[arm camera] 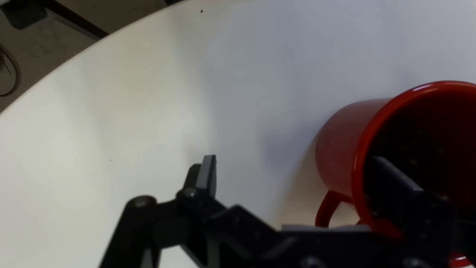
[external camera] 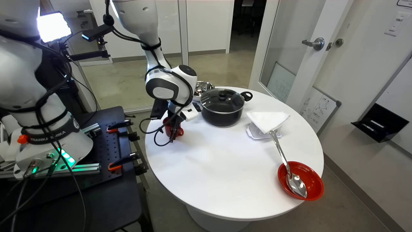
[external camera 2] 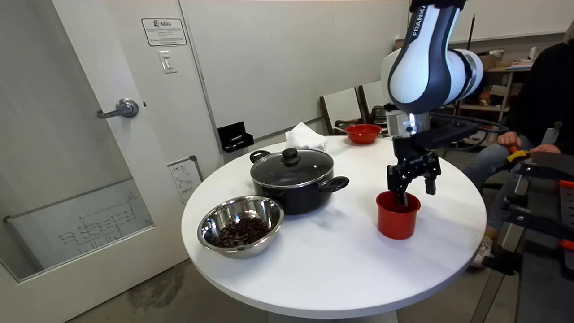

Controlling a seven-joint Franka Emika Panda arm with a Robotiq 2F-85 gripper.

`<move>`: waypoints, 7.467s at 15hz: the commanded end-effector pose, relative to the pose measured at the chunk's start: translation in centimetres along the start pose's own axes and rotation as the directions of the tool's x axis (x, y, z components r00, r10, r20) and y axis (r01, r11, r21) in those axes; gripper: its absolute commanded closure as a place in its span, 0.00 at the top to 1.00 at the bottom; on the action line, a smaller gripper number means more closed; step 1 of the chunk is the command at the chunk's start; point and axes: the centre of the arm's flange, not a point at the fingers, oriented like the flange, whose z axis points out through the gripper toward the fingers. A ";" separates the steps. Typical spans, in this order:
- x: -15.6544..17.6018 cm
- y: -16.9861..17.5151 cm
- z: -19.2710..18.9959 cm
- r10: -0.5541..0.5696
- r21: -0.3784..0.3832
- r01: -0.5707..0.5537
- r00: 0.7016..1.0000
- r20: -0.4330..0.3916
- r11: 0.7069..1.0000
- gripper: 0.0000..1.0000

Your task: Pour the contents from the orange cup into the silver bowl

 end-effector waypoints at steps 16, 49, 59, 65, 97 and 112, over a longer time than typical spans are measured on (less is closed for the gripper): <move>2.0 -0.3 1.9 0.044 -0.019 -0.044 0.999 0.016 0.999 0.07; -5.8 -21.1 -6.2 -0.155 -0.325 0.059 0.948 -0.278 0.944 0.02; -6.4 -26.2 -9.8 -0.200 -0.306 0.077 0.897 -0.394 0.949 0.02; -5.7 -27.4 -11.0 -0.247 -0.310 0.114 0.867 -0.433 0.944 0.02; 0.1 -36.4 -13.0 -0.574 -0.464 0.353 0.624 -0.530 0.812 0.02; 1.5 -38.8 -7.5 -0.752 -0.632 0.409 0.395 -0.529 0.659 0.02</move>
